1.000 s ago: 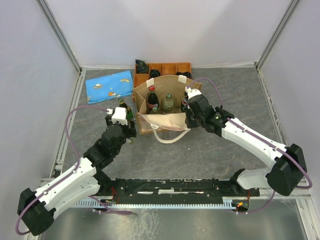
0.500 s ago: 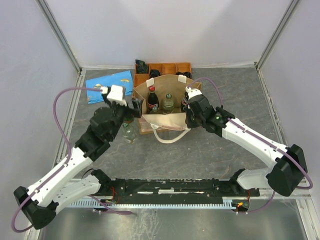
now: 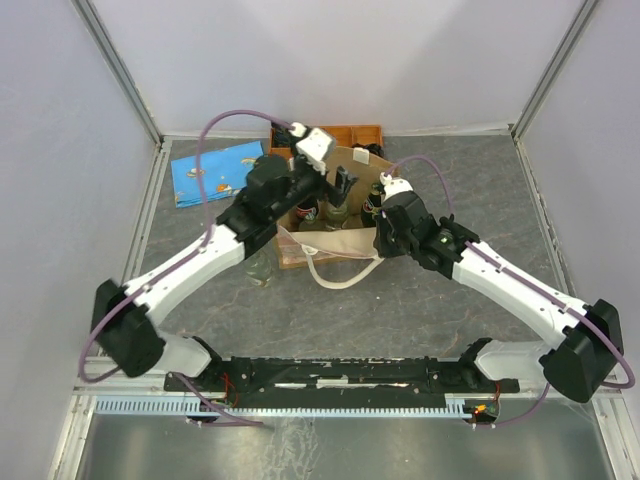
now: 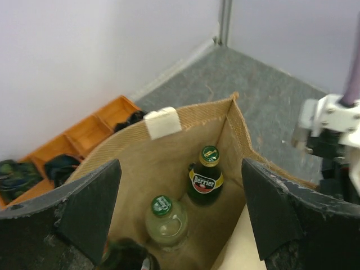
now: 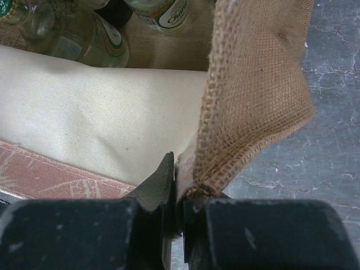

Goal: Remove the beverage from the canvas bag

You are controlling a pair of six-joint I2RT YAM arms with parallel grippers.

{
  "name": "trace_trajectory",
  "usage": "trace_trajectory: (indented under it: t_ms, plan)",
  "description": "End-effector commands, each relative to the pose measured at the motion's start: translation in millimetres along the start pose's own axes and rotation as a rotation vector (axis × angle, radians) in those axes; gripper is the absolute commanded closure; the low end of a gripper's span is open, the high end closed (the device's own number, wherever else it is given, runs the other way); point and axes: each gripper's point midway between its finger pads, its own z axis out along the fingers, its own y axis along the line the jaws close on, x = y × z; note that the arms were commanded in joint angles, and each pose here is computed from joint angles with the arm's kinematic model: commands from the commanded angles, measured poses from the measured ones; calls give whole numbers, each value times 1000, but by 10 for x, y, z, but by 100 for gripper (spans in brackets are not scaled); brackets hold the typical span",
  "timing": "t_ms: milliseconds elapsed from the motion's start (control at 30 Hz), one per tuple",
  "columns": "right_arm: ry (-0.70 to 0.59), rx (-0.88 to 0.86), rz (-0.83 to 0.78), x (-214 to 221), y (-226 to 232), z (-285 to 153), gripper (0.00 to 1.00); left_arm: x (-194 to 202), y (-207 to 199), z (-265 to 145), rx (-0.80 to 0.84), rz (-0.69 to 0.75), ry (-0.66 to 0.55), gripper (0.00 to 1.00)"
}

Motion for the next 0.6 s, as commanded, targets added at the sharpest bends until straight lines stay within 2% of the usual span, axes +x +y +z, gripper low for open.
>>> trace_trajectory:
  t_ms: [0, 233, 567]
  plan:
    - [-56, -15, 9, -104, 9, -161, 89, -51, -160, 375, 119, 62, -47, 8]
    - [-52, -10, 11, -105, 9, -134, 89, 340, -214, 745, 154, 73, -6, 8]
    - [-55, -1, 9, -117, -2, -131, 89, 681, -189, 935, 153, 139, 34, 1]
